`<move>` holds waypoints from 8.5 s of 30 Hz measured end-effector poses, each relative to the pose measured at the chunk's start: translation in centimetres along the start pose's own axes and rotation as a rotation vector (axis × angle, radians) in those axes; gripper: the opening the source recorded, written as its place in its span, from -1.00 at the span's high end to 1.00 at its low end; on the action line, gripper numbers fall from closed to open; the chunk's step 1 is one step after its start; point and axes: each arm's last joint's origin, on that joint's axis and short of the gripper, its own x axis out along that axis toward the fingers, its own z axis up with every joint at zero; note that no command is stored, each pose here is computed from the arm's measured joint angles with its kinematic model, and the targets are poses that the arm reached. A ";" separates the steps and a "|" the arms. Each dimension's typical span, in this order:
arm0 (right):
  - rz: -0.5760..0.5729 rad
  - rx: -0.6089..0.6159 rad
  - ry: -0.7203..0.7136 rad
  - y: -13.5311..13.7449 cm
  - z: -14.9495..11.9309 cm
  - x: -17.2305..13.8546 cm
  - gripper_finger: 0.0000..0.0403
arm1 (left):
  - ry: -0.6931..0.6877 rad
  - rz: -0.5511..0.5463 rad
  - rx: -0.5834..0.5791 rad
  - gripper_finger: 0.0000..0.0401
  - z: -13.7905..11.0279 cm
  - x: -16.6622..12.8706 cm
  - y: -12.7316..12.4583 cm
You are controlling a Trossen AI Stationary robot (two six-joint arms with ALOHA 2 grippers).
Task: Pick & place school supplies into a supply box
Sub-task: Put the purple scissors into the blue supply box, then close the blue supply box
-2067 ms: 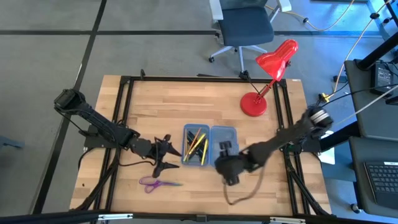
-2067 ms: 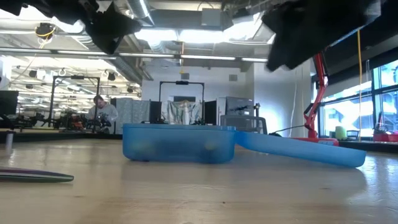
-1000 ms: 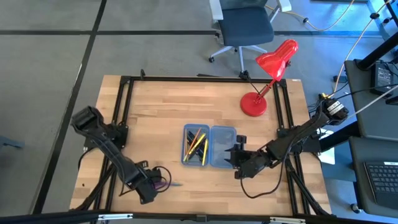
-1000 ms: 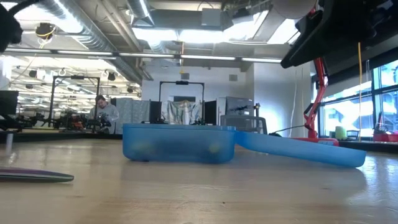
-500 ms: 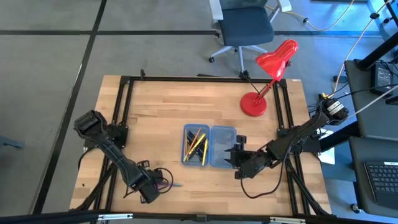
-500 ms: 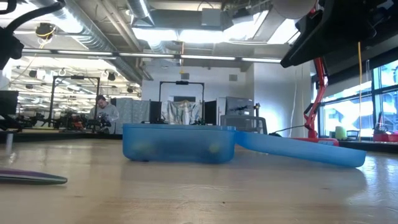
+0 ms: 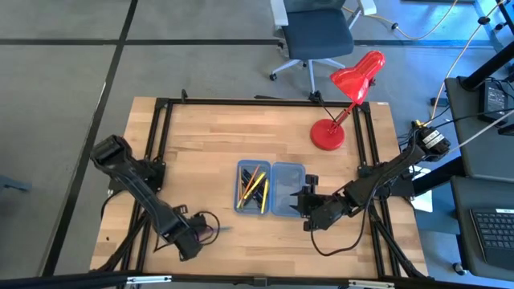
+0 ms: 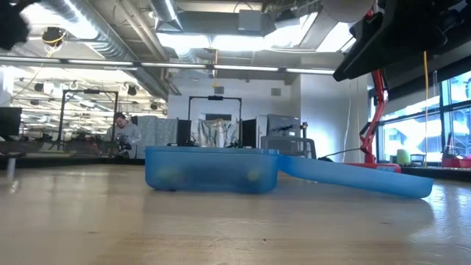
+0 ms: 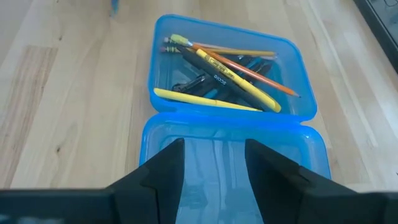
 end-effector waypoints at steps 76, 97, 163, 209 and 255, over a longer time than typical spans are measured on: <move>0.178 -0.004 0.055 0.5 -0.1 -0.1 0.14 | -0.255 -0.265 -0.767 0.39 17.8 0.6 7.1; 0.069 0.418 0.166 -0.5 -0.9 0.3 0.14 | -0.377 0.106 -0.555 0.27 13.6 -5.9 10.6; 0.245 1.240 0.147 12.4 -4.0 8.5 0.14 | -0.615 -0.084 0.011 0.28 18.6 1.8 24.8; -0.354 0.794 0.242 10.5 -8.1 5.7 0.15 | -0.484 -0.130 0.047 0.25 16.9 2.8 20.5; -0.534 0.551 -0.174 5.0 -15.4 6.8 0.15 | -0.697 -0.262 0.250 0.27 16.6 -0.4 15.8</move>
